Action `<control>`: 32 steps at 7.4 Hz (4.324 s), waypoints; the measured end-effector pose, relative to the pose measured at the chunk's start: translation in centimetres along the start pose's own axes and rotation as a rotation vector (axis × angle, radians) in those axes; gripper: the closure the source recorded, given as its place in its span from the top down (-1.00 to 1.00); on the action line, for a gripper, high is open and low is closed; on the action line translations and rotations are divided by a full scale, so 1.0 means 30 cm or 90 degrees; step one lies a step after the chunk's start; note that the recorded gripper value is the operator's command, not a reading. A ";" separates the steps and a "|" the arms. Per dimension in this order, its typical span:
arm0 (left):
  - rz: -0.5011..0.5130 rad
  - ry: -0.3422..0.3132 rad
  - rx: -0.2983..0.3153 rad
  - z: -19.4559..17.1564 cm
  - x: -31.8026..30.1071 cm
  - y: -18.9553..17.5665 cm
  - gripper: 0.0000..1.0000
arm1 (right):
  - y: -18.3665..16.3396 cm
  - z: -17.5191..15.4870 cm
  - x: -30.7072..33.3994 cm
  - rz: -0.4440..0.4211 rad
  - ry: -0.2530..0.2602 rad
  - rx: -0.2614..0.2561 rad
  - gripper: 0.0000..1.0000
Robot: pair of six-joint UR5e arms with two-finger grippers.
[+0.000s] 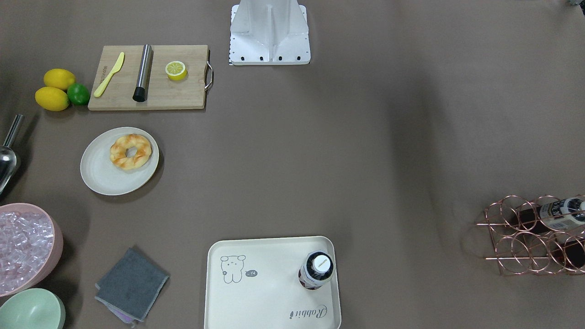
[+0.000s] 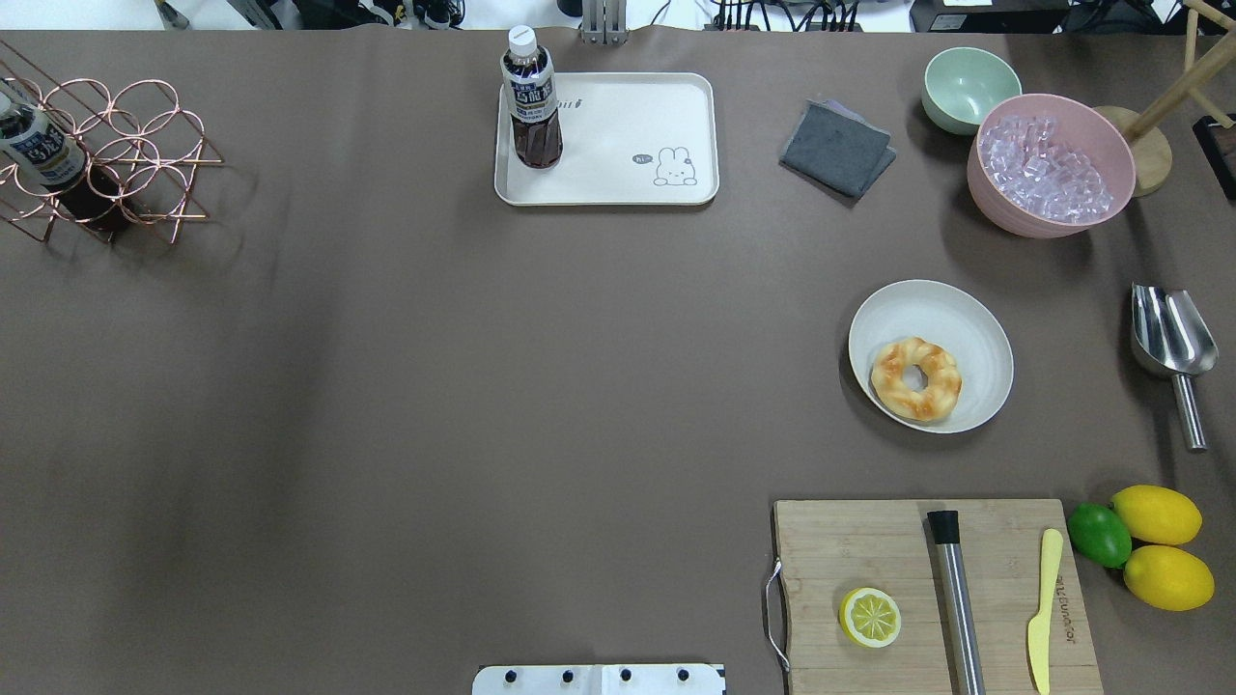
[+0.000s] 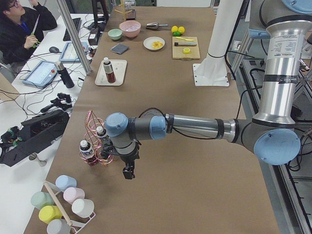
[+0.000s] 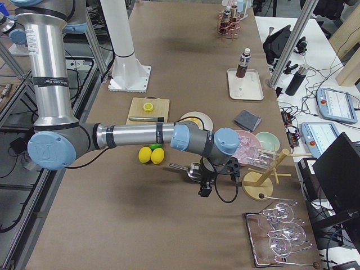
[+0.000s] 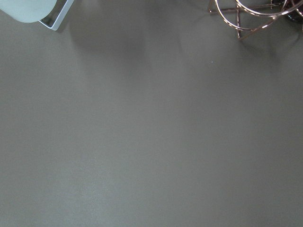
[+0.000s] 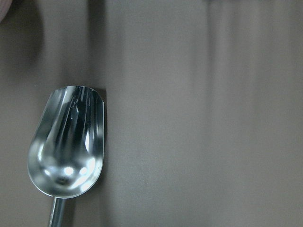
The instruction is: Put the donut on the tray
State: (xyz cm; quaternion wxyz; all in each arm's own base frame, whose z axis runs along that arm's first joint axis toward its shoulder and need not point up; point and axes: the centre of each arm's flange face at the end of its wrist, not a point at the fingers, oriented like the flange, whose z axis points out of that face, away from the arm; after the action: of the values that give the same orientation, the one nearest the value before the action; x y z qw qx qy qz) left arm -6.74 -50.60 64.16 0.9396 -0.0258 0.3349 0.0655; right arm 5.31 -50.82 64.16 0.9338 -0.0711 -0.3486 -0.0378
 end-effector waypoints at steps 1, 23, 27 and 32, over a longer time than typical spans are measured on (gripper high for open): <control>0.002 0.000 0.002 -0.007 0.004 -0.006 0.96 | -0.006 -0.007 -0.003 0.000 0.000 0.002 1.00; 0.023 -0.046 0.030 -0.109 0.054 -0.072 0.96 | 0.055 -0.059 -0.415 -0.023 -0.096 0.080 1.00; 0.029 -0.049 0.037 -0.132 0.069 -0.095 0.96 | 0.055 0.065 -0.616 -0.069 -0.106 0.052 1.00; 0.029 -0.049 0.040 -0.144 0.076 -0.106 0.96 | 0.033 0.363 -0.794 0.018 -0.115 0.101 1.00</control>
State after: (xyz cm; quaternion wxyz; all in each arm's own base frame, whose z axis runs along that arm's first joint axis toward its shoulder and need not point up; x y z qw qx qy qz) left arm -7.25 -53.92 59.40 0.9505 0.0140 0.3007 0.0775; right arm -19.57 -47.61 56.55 0.9017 -0.0055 -0.4321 0.0098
